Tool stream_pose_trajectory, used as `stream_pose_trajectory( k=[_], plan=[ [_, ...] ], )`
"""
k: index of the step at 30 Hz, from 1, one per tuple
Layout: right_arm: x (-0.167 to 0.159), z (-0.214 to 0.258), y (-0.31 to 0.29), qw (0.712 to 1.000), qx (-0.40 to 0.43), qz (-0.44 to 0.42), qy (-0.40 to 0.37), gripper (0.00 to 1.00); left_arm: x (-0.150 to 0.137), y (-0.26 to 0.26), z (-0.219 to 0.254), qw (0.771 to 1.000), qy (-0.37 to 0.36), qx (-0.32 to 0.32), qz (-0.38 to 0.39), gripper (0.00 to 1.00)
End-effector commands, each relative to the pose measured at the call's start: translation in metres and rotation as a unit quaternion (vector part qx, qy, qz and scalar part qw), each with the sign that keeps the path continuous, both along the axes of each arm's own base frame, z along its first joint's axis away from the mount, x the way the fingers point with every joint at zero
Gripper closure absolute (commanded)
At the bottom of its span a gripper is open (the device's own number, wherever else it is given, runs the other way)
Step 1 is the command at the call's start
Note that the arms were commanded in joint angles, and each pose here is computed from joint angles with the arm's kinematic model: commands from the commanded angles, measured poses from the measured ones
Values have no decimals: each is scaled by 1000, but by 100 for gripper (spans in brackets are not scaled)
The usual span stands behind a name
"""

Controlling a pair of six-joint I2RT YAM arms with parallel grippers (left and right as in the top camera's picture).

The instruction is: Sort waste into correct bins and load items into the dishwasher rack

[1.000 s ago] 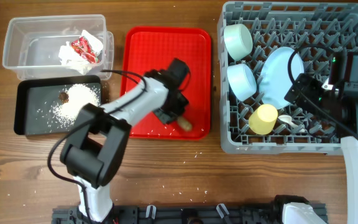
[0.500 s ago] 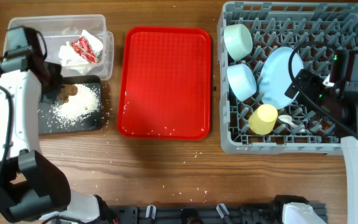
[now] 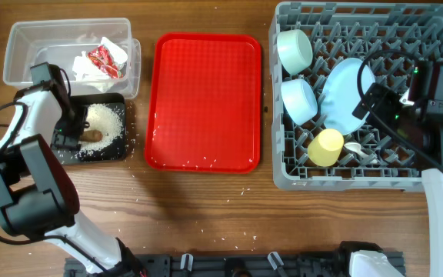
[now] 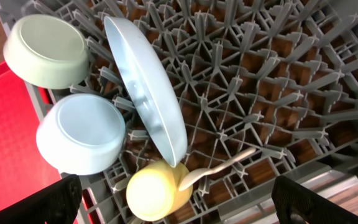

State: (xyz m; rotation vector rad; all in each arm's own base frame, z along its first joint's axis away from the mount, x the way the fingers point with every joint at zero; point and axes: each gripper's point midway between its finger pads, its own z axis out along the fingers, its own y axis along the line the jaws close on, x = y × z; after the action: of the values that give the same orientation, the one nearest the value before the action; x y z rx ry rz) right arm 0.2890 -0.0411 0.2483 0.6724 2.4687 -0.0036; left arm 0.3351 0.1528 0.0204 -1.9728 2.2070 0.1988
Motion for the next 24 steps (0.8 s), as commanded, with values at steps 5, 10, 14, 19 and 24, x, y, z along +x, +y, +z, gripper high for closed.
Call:
stream_pose_trajectory(
  k=[5,10,14,19,24],
  plan=[
    [10,7,2,1000,1,6,-22,0,4,21,148,980,-90,116,-135,10],
    [21,72,32,976,-25,156,-151,0,-23,6,224,959,-165,159,-169,0],
    [-19,137,40,947,-57,178,-260,0,-25,5,228,957,-171,163,-168,0],
    [-37,143,42,944,-59,177,-271,0,-25,5,228,957,-171,163,-168,0],
    [-41,121,38,957,-58,174,-225,0,-25,5,228,957,-171,163,-168,0]
  ],
)
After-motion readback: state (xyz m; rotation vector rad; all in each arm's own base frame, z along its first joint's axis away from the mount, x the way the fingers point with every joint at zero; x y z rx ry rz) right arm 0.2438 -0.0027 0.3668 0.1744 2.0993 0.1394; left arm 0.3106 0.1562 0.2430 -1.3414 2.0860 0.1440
